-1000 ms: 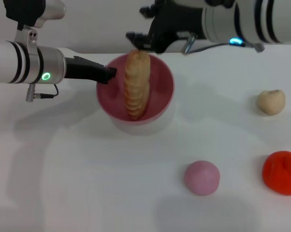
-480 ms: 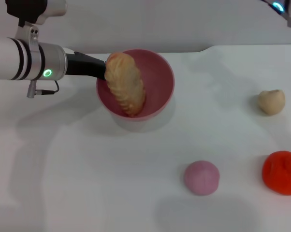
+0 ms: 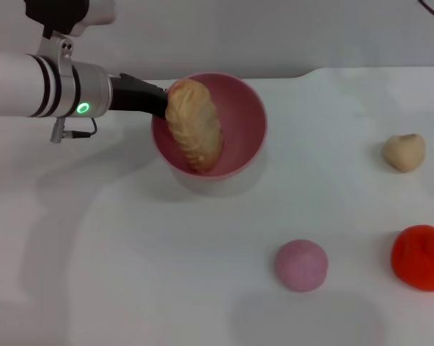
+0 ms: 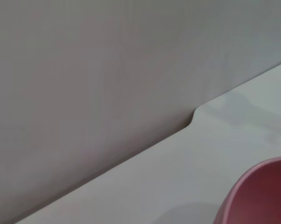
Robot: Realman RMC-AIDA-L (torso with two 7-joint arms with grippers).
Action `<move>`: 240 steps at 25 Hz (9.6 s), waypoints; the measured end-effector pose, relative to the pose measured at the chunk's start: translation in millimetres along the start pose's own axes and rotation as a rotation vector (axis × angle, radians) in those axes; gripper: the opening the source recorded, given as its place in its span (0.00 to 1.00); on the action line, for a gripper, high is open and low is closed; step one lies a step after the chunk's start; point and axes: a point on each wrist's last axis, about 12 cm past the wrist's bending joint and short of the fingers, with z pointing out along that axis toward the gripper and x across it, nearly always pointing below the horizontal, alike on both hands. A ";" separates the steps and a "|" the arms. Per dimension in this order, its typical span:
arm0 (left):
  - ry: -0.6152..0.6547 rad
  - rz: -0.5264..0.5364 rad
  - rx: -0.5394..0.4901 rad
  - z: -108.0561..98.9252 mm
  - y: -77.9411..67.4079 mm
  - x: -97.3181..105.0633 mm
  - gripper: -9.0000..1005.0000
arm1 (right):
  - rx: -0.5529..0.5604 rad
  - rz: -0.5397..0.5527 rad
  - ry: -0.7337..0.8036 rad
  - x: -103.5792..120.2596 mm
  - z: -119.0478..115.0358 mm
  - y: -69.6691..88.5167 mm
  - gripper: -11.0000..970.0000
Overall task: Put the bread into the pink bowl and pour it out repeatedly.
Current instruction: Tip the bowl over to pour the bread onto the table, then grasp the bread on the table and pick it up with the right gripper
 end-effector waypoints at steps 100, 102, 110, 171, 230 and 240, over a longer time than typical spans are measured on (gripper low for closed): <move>-0.243 -0.022 -0.046 -7.5 8.3 -56.5 0.06 | 0.139 -0.183 0.025 90.9 -13.2 -75.1 0.58; -0.234 -0.061 -0.035 -19.7 22.3 -53.8 0.06 | 0.145 -0.173 0.042 90.9 -9.1 -74.9 0.58; -0.198 -0.195 -0.015 -51.2 53.3 -26.5 0.06 | 0.206 -0.032 0.199 88.6 19.4 -72.3 0.58; -0.166 -0.141 -0.069 -49.3 56.6 4.0 0.06 | -0.951 -0.314 1.201 56.9 22.7 157.3 0.75; -0.145 -0.054 -0.002 -30.3 29.7 -2.9 0.06 | -0.802 -0.254 1.307 101.5 15.6 144.2 0.74; -0.144 -0.045 0.000 -30.3 29.4 -2.8 0.06 | -0.773 -0.250 1.300 100.7 18.9 144.7 0.69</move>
